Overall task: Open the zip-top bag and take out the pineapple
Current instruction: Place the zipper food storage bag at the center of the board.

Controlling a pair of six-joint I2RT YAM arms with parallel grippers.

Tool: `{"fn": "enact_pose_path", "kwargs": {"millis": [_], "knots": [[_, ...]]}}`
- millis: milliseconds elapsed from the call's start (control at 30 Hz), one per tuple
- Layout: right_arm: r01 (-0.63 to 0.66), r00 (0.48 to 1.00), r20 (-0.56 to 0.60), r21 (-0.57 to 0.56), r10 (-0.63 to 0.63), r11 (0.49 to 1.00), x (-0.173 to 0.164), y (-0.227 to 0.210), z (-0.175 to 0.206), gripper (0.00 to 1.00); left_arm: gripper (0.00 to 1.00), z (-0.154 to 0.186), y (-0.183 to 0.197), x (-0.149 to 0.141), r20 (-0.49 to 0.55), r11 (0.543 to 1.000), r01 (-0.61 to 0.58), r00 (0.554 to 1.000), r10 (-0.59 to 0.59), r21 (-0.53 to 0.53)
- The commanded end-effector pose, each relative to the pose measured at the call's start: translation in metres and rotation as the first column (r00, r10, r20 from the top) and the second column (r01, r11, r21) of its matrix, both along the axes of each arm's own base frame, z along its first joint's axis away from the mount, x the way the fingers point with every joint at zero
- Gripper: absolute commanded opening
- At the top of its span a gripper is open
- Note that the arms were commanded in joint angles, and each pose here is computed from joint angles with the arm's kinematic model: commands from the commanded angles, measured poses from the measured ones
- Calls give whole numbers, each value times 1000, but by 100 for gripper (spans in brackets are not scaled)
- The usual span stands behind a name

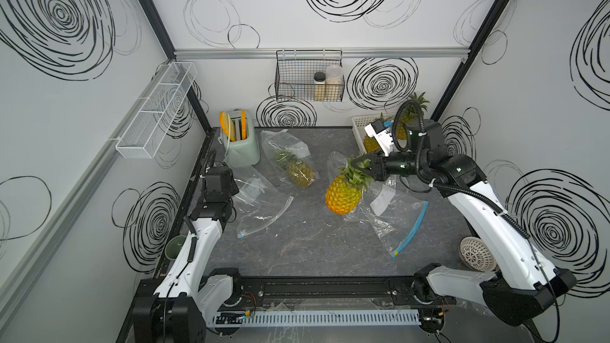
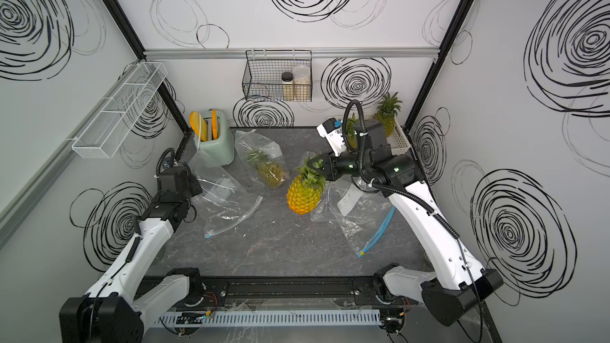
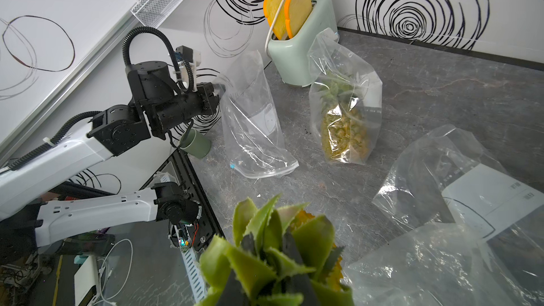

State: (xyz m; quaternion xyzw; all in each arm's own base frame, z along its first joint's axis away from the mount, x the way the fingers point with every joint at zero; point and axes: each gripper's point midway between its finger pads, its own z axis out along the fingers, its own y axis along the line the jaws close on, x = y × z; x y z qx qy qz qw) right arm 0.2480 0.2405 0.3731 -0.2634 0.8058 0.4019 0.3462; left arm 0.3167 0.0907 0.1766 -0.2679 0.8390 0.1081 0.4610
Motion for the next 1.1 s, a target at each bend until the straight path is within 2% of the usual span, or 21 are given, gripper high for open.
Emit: {"fn": "enact_pose_path", "kwargs": {"millis": [0, 67, 167, 267, 333, 467, 633, 700, 733, 800, 867, 933, 1067], "knots": [[-35, 997, 65, 48, 31, 998, 2, 3, 16, 0, 11, -14, 12, -2, -16, 997, -55, 998, 54, -56], [-36, 997, 67, 50, 33, 998, 3, 3, 15, 0, 26, -17, 14, 1, -15, 995, -57, 998, 56, -76], [-27, 997, 68, 50, 23, 998, 6, 1, 13, 0, 59, -15, 12, 4, 5, 995, -44, 999, 44, -91], [-13, 998, 64, 48, 10, 999, 8, -1, 9, 0, 74, -8, 8, 6, 51, 994, -20, 998, 26, -104], [-2, 998, 59, 44, -1, 999, 10, -4, 7, 0, 79, 1, 5, 7, 85, 994, -3, 996, 13, -106], [49, 996, 75, 27, -51, 998, 17, -13, 9, 0, 84, 25, -12, 12, 158, 990, 81, 985, -62, -114], [156, 981, 119, -11, -153, 988, 29, -31, 15, 0, 85, 57, -72, 13, 238, 960, 254, 946, -221, -120], [189, 974, 131, -22, -185, 982, 33, -38, 17, 0, 85, 71, -116, 9, 283, 918, 382, 897, -340, -108], [209, 969, 140, -24, -204, 978, 36, -41, 19, 0, 85, 79, -143, 5, 311, 883, 458, 858, -410, -100], [265, 953, 158, -30, -258, 964, 44, -50, 23, 0, 85, 87, -194, -8, 363, 790, 605, 760, -539, -94], [328, 930, 188, -30, -317, 944, 52, -60, 30, 0, 84, 88, -243, -26, 401, 668, 739, 639, -656, -85], [383, 904, 217, -31, -368, 923, 61, -67, 35, 0, 85, 81, -275, -42, 399, 583, 810, 557, -728, -67], [446, 872, 249, -46, -422, 894, 81, -75, 36, 0, 86, 69, -319, -62, 371, 456, 889, 436, -819, -40]]}}
